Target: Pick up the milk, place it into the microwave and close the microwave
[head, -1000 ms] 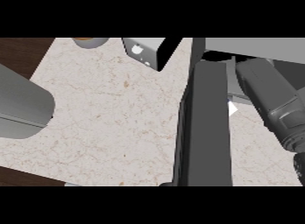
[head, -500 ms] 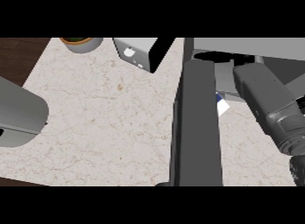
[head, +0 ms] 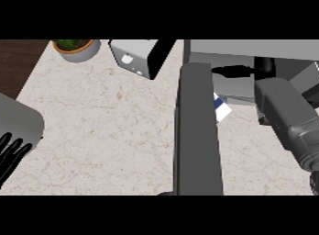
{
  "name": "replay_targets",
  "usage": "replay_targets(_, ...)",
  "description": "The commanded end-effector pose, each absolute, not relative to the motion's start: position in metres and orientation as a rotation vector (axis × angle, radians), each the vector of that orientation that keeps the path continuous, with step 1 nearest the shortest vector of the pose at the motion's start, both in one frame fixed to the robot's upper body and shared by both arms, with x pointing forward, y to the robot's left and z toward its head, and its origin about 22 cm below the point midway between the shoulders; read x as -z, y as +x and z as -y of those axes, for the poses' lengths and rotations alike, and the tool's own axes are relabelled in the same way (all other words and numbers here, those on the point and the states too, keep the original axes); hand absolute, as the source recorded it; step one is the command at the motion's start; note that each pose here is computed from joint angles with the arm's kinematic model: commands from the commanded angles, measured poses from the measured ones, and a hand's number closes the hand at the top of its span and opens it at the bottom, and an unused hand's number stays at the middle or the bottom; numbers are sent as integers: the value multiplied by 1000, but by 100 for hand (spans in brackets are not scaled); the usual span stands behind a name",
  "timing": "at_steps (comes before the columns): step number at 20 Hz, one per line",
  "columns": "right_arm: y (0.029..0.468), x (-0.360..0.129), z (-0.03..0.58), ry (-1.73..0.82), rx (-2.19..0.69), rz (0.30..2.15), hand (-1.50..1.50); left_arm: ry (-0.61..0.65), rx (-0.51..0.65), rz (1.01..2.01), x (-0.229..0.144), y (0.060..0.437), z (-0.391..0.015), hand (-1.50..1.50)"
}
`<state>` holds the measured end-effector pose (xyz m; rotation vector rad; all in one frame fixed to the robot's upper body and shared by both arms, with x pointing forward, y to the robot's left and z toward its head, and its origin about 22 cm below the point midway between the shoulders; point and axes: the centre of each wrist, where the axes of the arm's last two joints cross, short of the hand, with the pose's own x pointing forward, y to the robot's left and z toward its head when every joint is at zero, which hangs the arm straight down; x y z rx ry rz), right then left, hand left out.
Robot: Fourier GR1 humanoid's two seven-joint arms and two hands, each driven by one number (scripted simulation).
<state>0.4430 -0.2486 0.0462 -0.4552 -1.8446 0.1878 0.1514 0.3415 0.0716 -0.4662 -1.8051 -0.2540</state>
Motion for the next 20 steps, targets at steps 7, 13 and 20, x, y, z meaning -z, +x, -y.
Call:
replay_targets(7,418,5,234,2,-53,1846,-150,-650,432,1654,-44,173,-297,-150)
replay_targets(13,390,47,235,162,-23,1807,-150,-620,507,1636,-39,181,-288,-150)
replay_targets(20,329,112,233,186,-43,1758,-150,-589,545,1646,-32,207,-251,-150)
